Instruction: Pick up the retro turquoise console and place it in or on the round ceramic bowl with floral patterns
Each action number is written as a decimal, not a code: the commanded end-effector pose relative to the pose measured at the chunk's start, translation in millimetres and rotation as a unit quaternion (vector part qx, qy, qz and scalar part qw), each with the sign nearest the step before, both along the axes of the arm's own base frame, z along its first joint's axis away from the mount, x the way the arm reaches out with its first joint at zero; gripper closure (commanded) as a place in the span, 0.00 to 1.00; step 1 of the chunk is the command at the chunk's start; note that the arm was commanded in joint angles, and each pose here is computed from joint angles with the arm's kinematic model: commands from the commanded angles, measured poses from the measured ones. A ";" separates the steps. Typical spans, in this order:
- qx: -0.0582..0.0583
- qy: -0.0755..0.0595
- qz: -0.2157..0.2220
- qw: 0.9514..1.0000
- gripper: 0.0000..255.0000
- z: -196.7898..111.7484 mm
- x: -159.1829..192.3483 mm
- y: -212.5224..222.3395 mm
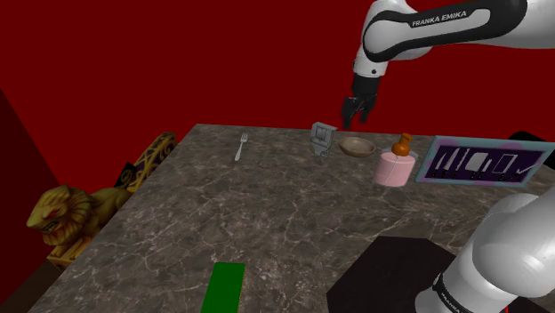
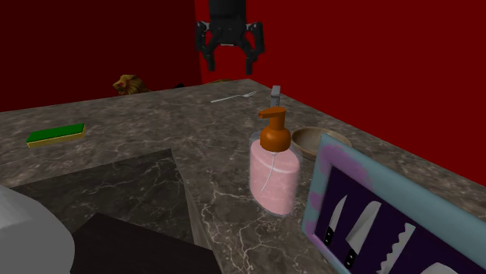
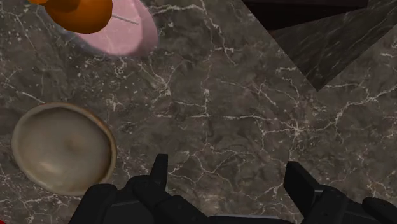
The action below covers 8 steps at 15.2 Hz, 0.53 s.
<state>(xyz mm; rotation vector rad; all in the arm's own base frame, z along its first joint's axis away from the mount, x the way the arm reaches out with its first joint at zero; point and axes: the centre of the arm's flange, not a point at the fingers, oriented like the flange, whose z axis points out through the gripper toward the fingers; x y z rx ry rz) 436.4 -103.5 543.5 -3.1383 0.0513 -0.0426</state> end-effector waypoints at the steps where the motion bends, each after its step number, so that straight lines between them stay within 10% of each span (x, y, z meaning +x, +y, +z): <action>1: 0.001 0.000 0.003 1.000 0.00 -14.2 16.9 -16.2; 8: 0.007 -0.001 0.010 1.000 0.00 -48.3 87.1 -67.0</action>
